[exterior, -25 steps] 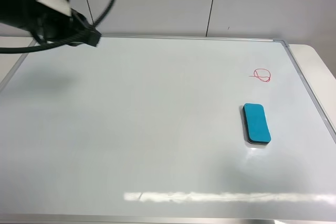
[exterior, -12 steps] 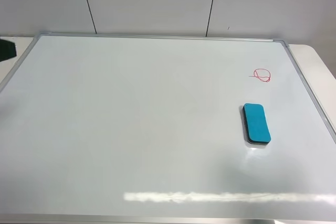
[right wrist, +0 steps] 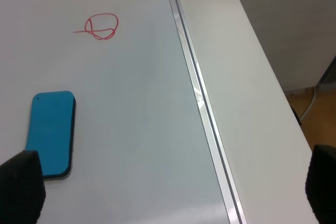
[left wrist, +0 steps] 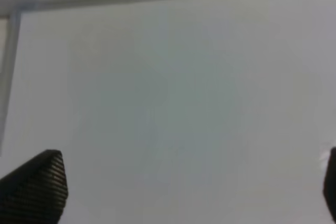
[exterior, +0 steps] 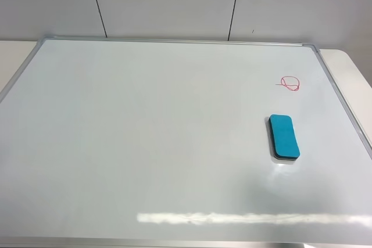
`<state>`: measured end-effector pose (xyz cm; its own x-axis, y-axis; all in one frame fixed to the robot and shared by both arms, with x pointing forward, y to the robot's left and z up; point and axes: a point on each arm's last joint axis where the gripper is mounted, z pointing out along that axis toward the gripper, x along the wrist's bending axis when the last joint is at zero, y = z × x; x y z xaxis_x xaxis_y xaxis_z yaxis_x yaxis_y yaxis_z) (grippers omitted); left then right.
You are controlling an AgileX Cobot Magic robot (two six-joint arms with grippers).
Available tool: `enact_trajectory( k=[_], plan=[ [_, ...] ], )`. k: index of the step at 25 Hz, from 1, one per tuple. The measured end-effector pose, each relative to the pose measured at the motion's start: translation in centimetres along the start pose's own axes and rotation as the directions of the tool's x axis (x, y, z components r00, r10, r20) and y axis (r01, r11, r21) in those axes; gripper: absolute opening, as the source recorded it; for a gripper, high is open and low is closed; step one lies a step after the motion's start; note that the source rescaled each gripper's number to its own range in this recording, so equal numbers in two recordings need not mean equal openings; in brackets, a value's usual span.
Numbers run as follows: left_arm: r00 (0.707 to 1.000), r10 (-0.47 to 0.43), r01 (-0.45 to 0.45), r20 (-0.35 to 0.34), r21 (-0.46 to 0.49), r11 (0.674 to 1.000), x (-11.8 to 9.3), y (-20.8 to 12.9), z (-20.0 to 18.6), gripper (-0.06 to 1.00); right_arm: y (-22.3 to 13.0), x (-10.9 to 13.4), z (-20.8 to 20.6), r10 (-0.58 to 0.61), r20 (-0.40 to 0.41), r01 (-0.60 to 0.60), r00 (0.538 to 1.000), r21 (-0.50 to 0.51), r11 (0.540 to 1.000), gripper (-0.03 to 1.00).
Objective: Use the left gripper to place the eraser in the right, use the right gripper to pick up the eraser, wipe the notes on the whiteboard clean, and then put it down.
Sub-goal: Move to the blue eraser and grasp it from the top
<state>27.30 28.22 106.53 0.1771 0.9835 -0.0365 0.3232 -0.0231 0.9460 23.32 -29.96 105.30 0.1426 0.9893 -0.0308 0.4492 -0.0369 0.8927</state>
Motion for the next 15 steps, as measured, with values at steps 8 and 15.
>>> enact_trajectory(
  k=[8,15],
  plan=[
    [0.998,-0.051,0.049,-0.04,-0.049,0.998,-0.5,-0.7,-3.6,0.99,0.0,0.0,0.0,0.0,0.0,0.0,1.0,0.0,1.0,1.0],
    [0.986,-0.091,0.105,-0.137,0.099,0.99,0.3,-2.3,-3.6,0.99,0.0,0.0,0.0,0.0,0.0,0.0,1.0,0.0,1.0,1.0]
  ],
)
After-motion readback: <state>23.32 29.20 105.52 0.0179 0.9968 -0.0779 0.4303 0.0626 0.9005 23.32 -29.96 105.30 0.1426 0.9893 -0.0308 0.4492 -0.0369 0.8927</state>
